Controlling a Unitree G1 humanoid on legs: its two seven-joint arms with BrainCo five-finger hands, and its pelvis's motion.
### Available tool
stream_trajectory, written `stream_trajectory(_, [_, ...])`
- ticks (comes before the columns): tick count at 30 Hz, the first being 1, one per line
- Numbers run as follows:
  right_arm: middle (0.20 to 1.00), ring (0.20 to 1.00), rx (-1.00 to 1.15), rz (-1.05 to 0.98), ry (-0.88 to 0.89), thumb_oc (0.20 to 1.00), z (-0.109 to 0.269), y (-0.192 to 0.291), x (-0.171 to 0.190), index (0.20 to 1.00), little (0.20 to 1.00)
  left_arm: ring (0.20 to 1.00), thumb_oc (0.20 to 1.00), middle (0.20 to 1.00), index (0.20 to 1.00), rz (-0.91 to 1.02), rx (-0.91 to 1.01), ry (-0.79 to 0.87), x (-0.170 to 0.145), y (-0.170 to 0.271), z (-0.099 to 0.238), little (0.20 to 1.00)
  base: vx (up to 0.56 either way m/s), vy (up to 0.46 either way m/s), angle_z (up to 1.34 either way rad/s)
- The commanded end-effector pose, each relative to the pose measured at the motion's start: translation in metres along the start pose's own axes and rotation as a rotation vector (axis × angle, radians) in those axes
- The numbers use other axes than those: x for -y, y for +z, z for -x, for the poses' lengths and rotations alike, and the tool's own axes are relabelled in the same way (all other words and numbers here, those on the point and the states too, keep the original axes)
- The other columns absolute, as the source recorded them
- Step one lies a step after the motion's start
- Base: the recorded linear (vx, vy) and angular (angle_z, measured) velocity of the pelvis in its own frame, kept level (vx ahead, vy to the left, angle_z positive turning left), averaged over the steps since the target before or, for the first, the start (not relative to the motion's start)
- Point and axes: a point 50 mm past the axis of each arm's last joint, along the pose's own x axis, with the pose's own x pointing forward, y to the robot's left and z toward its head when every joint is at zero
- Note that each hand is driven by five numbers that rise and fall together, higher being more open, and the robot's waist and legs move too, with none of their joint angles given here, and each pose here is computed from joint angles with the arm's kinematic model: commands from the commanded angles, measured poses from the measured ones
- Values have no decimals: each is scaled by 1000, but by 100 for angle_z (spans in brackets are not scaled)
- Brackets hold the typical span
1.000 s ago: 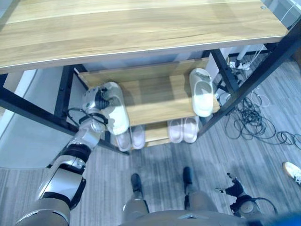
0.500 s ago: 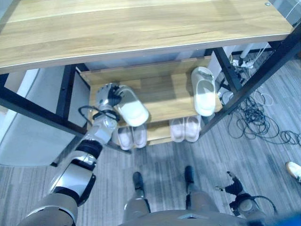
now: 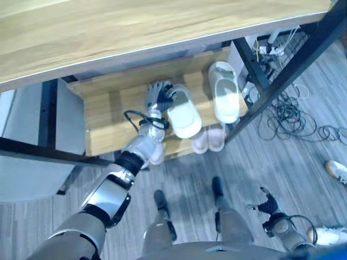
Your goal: Arrange the slippers neatly on the shoe rack.
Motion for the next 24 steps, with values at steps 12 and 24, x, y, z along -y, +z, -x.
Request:
stream_trajectory(12, [1000, 1000, 102, 39, -112, 1000, -14, 27, 29, 1000, 1000, 200, 200, 200, 200, -58, 82, 64, -16, 29, -40, 200, 12, -36, -10])
stream_trajectory(24, [1000, 1000, 118, 44, -112, 1000, -16, 33, 26, 1000, 1000, 200, 200, 200, 200, 0, 92, 59, -5, 51, -45, 200, 0, -11, -4])
